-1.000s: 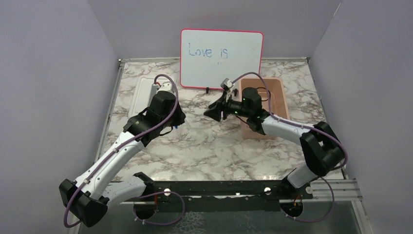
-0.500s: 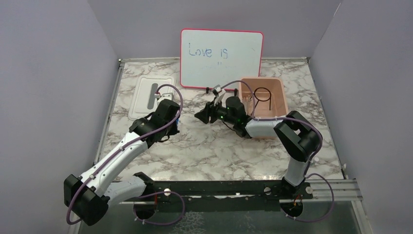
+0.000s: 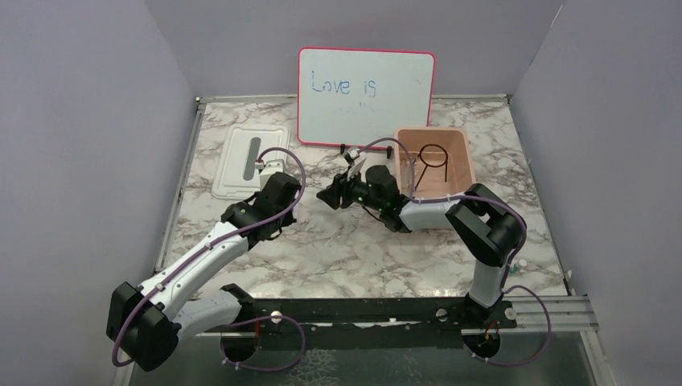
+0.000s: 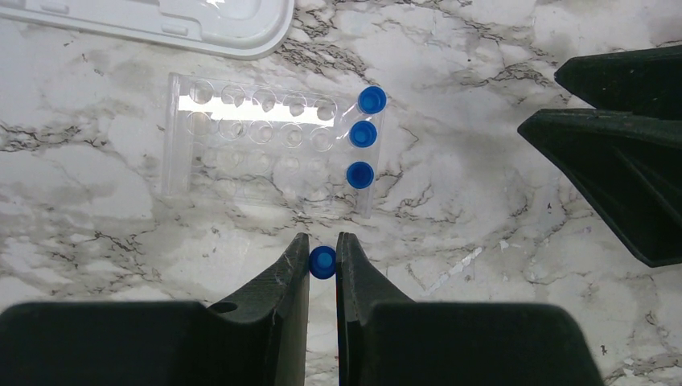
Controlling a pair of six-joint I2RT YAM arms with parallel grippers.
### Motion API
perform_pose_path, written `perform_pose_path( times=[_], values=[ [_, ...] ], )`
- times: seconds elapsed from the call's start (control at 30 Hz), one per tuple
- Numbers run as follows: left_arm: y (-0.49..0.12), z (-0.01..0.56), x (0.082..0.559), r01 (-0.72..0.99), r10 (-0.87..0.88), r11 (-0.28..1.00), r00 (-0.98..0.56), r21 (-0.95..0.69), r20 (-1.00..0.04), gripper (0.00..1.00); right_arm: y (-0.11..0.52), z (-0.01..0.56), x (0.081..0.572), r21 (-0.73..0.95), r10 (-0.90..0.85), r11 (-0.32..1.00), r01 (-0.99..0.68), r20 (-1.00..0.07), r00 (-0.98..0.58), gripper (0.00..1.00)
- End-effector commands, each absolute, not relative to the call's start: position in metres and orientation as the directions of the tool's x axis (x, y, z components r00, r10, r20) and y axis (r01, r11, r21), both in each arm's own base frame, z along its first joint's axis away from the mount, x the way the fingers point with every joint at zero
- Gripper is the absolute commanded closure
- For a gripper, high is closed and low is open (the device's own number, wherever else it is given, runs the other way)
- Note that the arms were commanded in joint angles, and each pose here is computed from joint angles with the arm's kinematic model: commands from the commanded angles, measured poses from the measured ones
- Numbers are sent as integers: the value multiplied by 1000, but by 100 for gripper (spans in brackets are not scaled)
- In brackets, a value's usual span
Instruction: Organize the chemistry lab equipment
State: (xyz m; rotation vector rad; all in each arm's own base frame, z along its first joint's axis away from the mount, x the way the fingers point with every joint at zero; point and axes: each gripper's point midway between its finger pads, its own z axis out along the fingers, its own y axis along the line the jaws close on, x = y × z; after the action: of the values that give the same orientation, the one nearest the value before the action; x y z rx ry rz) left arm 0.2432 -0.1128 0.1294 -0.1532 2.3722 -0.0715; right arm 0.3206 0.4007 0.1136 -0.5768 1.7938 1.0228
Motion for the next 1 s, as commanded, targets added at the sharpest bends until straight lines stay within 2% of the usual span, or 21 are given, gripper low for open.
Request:
perform_pose_path(
  times=[0.0, 0.63, 0.97],
  values=[
    [-114, 134, 255, -121, -166, 986, -656, -114, -736, 92, 406, 125, 325, 347, 75, 546, -763, -927, -368, 53],
    [-112, 144, 265, -151, -232, 972, -550, -177, -802, 92, 405, 123, 324, 344, 74, 548, -762, -928, -366, 54],
    [-114, 122, 265, -167, -206, 977, -595, -131, -777, 90, 405, 123, 324, 345, 73, 545, -764, -928, -366, 53]
  ],
)
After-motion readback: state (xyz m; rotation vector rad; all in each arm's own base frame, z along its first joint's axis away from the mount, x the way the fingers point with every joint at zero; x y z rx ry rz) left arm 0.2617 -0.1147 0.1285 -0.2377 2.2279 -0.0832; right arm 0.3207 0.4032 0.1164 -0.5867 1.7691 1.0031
